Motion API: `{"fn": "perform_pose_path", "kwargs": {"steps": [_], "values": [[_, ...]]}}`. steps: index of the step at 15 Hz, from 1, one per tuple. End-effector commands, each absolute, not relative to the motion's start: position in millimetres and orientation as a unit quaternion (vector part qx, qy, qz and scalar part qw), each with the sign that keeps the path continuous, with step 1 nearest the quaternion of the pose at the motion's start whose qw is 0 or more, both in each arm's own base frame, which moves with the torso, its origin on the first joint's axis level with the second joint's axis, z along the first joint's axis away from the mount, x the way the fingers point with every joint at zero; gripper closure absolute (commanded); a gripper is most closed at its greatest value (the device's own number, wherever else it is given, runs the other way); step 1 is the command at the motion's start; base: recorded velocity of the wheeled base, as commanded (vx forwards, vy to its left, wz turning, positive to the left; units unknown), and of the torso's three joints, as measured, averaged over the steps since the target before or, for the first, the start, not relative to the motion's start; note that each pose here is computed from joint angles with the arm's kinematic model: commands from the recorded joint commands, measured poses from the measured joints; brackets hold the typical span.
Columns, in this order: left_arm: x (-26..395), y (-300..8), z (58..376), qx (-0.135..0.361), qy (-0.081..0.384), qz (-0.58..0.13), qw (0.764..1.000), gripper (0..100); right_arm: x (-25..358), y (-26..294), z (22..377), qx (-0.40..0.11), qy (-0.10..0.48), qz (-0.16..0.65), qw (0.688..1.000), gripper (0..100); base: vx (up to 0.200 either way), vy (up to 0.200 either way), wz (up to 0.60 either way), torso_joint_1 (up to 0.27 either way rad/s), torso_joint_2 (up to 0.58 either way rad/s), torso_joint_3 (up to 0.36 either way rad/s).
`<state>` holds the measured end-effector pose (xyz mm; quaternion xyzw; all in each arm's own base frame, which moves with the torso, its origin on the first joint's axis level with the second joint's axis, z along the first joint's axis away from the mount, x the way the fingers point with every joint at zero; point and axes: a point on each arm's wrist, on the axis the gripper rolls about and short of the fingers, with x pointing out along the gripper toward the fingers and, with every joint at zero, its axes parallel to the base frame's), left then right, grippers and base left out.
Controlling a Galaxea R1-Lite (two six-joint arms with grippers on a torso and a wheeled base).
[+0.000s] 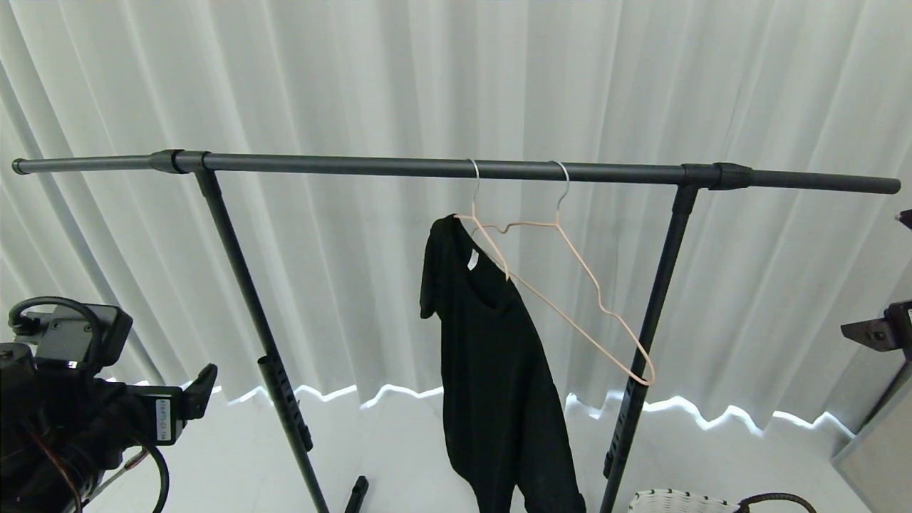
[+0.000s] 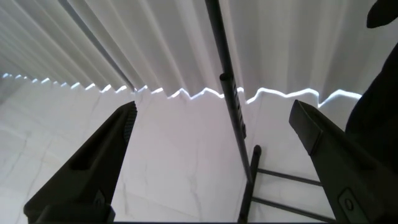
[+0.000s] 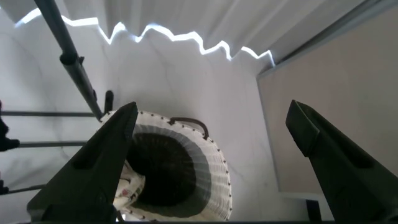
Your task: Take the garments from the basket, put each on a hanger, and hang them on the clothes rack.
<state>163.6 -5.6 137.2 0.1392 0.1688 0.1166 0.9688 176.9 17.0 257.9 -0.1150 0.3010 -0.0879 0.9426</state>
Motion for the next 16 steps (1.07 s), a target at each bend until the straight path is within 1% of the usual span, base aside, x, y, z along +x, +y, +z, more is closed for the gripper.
{"fn": "perform_pose_path", "kwargs": {"steps": [1, 6, 10, 12, 16], "values": [[163.7, -5.5, 136.1, 0.14, 0.172, 0.117, 0.968, 0, 177.9, 16.9, 255.3, -0.115, 0.306, -0.088, 0.941, 0, -0.2, 0.0, 0.0, 0.007, 0.01, 0.002], [163.2, -5.7, 135.8, 0.14, 0.172, 0.115, 0.968, 0, 175.7, 16.6, 244.8, -0.119, 0.323, -0.087, 0.935, 0, -0.2, 0.0, 0.0, 0.0, 0.01, 0.002], [162.4, -5.7, 134.1, 0.14, 0.176, 0.115, 0.968, 0, 175.9, 16.6, 241.2, -0.119, 0.322, -0.087, 0.935, 0, 0.0, 0.0, 0.0, -0.021, 0.05, 0.034], [162.8, -5.7, 133.6, 0.141, 0.177, 0.114, 0.967, 0, 177.2, 16.9, 236.4, -0.118, 0.315, -0.086, 0.938, 0, 0.0, 0.0, 0.0, -0.156, 0.41, 0.207], [163.5, -5.8, 132.8, 0.141, 0.179, 0.114, 0.967, 0, 174.8, 17.6, 228.4, -0.124, 0.322, -0.081, 0.935, 0, 0.0, 0.0, 0.0, -0.205, 0.49, 0.273]]}}
